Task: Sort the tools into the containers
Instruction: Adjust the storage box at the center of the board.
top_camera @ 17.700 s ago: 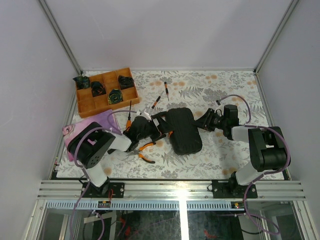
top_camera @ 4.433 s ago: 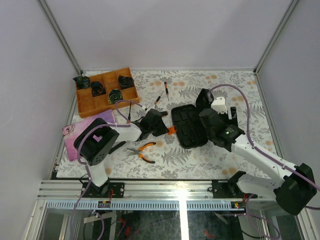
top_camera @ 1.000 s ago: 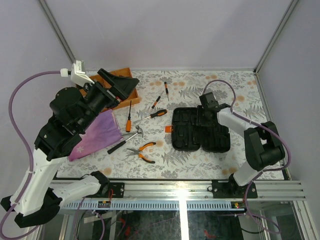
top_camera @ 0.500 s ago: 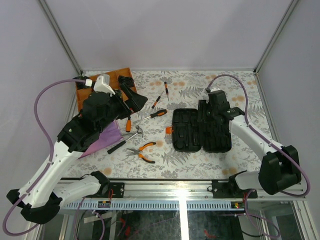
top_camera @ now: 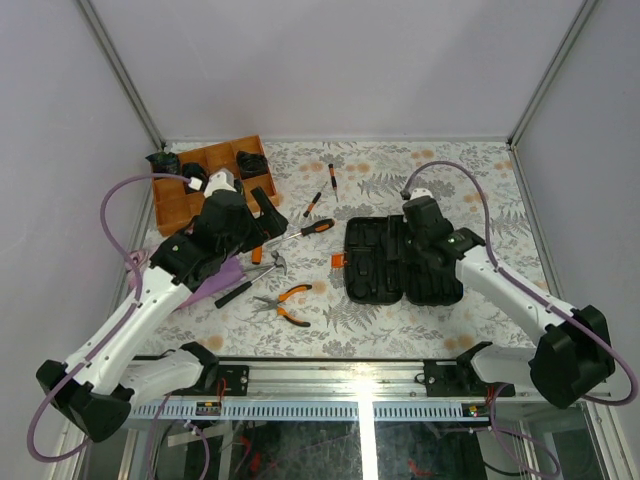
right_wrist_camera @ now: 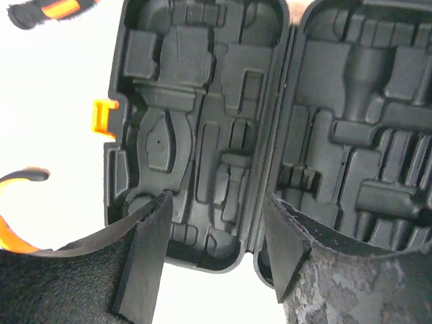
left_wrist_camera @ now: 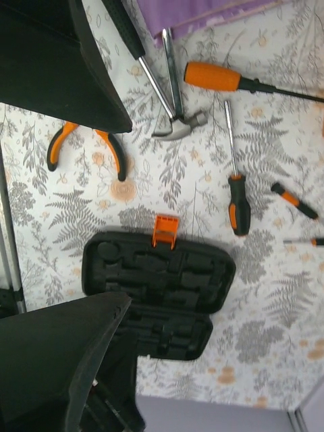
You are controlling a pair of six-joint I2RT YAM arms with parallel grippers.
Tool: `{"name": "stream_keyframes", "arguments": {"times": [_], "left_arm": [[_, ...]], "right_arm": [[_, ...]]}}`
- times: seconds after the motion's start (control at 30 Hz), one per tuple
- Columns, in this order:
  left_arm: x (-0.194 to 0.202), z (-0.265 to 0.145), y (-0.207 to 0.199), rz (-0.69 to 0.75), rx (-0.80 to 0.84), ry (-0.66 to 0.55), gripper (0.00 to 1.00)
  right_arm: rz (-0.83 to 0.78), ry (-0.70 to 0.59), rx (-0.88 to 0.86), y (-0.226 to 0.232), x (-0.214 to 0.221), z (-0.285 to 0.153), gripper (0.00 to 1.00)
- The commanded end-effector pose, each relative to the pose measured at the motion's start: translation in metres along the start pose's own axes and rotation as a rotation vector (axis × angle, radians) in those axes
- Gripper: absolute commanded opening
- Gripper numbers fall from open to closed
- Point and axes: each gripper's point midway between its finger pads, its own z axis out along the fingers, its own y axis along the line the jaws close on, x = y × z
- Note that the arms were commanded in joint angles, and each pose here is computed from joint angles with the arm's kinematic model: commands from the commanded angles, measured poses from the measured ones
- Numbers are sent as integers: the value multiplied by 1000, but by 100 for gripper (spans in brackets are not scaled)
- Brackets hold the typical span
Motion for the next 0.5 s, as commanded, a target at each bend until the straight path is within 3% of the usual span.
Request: {"name": "stream_keyframes", "arguments": {"times": [0.0, 0.2, 0.47], "left_arm": [[16, 14, 20, 19, -54, 60, 100], [32, 20, 46, 39, -132, 84, 100], [48, 24, 62, 44, -167, 119, 100]], "right_arm": [[2, 39, 170, -16, 17, 3, 63], [-13, 91, 257, -35, 35, 22, 63], [30, 196, 125, -27, 51, 53, 63]]}}
